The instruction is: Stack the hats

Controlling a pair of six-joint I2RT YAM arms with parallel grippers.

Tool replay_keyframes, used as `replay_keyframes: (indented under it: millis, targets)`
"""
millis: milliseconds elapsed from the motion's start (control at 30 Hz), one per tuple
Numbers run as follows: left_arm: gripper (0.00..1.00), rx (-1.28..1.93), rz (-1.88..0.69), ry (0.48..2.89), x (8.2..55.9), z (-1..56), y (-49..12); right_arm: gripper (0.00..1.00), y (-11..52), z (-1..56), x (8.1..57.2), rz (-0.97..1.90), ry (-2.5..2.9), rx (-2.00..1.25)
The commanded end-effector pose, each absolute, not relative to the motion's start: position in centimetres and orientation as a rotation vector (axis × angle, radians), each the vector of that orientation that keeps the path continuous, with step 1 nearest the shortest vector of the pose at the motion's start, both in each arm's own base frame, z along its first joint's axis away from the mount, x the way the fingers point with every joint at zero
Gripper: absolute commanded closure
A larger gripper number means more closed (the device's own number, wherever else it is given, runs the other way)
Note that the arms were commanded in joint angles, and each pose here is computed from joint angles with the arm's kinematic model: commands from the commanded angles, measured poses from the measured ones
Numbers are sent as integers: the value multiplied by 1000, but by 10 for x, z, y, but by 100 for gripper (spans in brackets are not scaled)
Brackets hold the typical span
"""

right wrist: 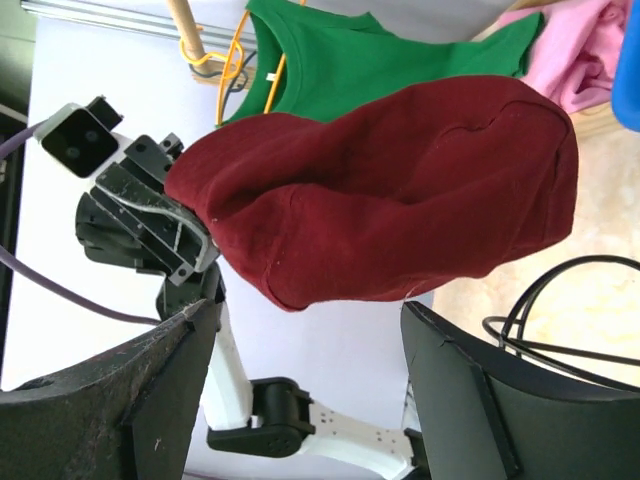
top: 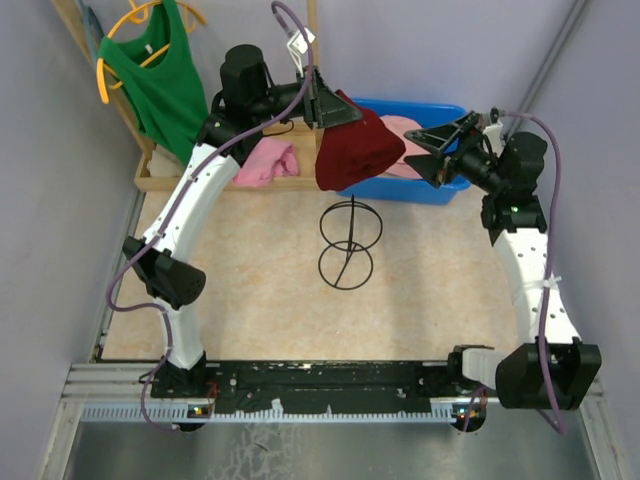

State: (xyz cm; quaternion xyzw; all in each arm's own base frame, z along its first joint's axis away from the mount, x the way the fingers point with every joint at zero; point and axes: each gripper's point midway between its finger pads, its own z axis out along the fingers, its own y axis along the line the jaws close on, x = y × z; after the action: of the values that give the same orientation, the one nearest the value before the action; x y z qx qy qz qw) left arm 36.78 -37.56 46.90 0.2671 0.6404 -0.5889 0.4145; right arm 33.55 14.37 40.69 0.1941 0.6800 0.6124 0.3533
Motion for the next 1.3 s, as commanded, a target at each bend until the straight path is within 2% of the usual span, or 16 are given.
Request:
replay_keyframes:
  millis: [0, 433, 500, 567, 700, 767, 867, 1067, 1133, 1267]
  targets:
    - [100, 707, -1483, 1483, 353, 508, -367, 26, 150, 425, 336, 1711, 1721, 448]
    - [100, 716, -1507, 1453, 349, 517, -367, 25, 155, 399, 365, 1788, 1746, 534]
    - [100, 715, -1511, 1454, 349, 516, -367, 28, 158, 399, 371, 1798, 1742, 537]
    - [100, 714, -1509, 1457, 350, 514, -367, 38, 162, 400, 375, 1803, 1747, 535]
    - [100, 707, -1498, 1459, 352, 513, -365, 84, 163, 402, 375, 1792, 1757, 533]
    - [100, 703, -1492, 1457, 353, 514, -362, 99, 162, 402, 374, 1777, 1765, 528]
    - [100, 689, -1473, 1464, 358, 514, -354, 100, 159, 402, 371, 1722, 1801, 522]
    - [100, 616, -1432, 1522, 373, 498, -334, 100, 140, 426, 355, 1422, 1935, 402]
    - [100, 603, -1441, 1542, 374, 490, -334, 100, 138, 446, 347, 1351, 1953, 341]
    - [100, 563, -1510, 1600, 369, 465, -337, 100, 130, 450, 336, 1197, 2047, 308]
